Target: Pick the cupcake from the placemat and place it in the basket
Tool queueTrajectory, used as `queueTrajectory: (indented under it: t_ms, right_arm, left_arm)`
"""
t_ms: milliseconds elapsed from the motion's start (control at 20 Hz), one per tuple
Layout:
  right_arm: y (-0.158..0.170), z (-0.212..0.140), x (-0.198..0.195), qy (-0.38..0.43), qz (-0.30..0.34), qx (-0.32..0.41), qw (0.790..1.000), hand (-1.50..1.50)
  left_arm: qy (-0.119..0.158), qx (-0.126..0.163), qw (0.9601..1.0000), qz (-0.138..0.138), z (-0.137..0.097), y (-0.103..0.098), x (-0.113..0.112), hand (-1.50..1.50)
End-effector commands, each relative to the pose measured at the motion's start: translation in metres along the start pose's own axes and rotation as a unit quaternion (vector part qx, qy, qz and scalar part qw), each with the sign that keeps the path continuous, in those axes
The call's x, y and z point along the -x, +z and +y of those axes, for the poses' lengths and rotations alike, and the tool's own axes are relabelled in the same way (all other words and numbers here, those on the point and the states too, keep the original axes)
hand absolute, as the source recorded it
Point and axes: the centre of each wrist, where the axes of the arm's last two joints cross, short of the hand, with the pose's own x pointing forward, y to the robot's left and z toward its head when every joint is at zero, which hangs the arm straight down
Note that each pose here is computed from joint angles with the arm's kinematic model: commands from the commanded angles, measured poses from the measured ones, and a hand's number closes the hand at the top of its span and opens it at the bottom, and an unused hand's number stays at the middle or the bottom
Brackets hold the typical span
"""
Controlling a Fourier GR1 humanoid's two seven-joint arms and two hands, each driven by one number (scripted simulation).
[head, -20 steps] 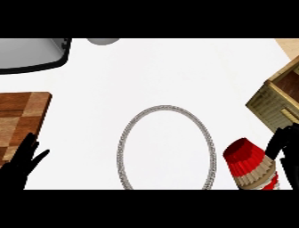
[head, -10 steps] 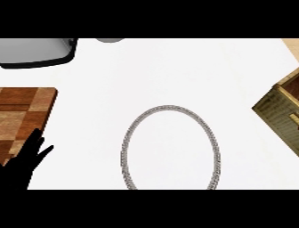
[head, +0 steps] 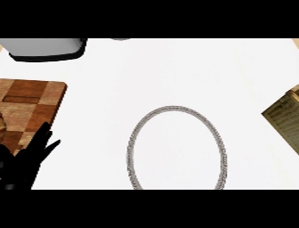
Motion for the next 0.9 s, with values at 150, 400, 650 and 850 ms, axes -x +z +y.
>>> queueTrajectory:
  t_ms: [150, 400, 650, 850]
  right_arm:
    - [-0.002, -0.069, 0.061, -0.094, 0.045, 0.001, 0.995, 1.5]
    - [-0.003, -0.072, 0.084, -0.092, 0.053, -0.01, 0.994, 1.5]
    - [-0.007, -0.07, 0.119, -0.099, 0.061, -0.009, 0.993, 1.5]
    - [0.011, -0.091, 0.12, 0.045, 0.098, 0.018, 0.994, 1.5]
  left_arm:
    - [-0.018, 0.021, 0.9966, 0.078, -0.003, 0.006, 0.034, 0.0]
    - [-0.019, 0.023, 0.9968, 0.073, -0.029, -0.013, 0.027, 0.0]
    - [-0.023, 0.028, 0.9967, 0.072, -0.027, -0.016, 0.025, 0.0]
    - [-0.028, 0.024, 0.9971, 0.066, -0.015, -0.014, 0.027, 0.0]
